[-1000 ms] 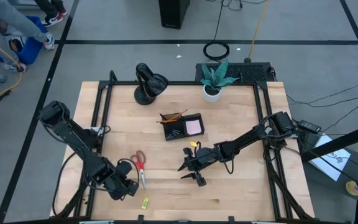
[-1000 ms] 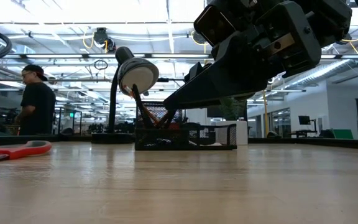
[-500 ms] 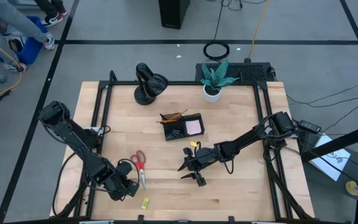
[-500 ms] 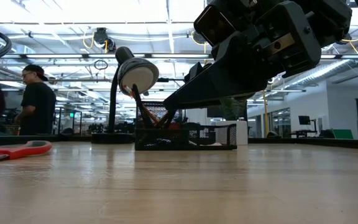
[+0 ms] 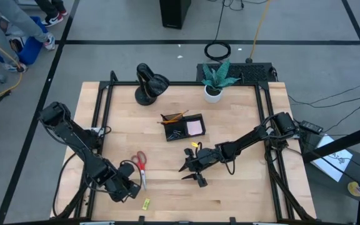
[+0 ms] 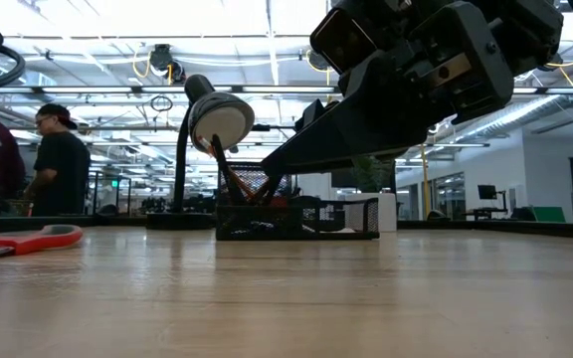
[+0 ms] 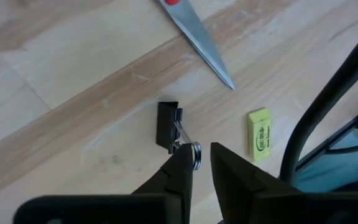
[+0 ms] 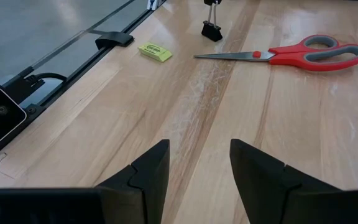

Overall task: Pick and place office supplies into organizer
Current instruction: Put the black binder clip into the desk organizer

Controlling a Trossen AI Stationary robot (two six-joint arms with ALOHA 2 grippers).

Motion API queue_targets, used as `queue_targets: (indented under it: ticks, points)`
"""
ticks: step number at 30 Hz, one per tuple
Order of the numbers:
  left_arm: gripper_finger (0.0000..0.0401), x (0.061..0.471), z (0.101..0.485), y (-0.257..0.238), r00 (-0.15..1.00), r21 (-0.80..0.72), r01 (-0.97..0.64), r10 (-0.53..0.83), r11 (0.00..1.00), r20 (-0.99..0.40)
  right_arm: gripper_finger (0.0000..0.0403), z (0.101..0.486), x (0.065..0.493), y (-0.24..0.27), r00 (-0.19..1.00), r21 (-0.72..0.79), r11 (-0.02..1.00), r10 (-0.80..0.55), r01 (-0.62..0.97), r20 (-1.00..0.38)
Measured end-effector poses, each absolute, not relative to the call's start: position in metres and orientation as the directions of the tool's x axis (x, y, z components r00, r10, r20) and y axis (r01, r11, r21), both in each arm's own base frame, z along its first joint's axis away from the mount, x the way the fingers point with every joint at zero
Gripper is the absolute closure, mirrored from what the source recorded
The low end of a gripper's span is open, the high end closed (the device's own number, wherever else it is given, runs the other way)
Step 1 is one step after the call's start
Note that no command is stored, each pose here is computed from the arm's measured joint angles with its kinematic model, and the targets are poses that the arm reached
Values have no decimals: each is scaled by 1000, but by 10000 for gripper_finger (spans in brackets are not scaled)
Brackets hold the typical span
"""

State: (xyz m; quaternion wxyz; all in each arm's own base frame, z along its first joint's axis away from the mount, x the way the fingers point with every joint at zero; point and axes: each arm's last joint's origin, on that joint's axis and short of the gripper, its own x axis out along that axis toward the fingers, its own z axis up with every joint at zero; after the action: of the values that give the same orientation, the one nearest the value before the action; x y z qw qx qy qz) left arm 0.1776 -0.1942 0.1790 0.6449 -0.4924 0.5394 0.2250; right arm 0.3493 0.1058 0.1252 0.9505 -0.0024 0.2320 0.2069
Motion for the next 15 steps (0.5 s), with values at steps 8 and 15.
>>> queue_targets:
  ticks: [8,15]
  points:
    - [374,177,179,-195,294,-383,-820,-262,426,-919,243,125,349,106,807,91,914,392,-395,-442]
    - [392,177,179,-194,312,-392,-809,-244,438,-918,243,125,349,106,807,91,914,392,-395,-442]
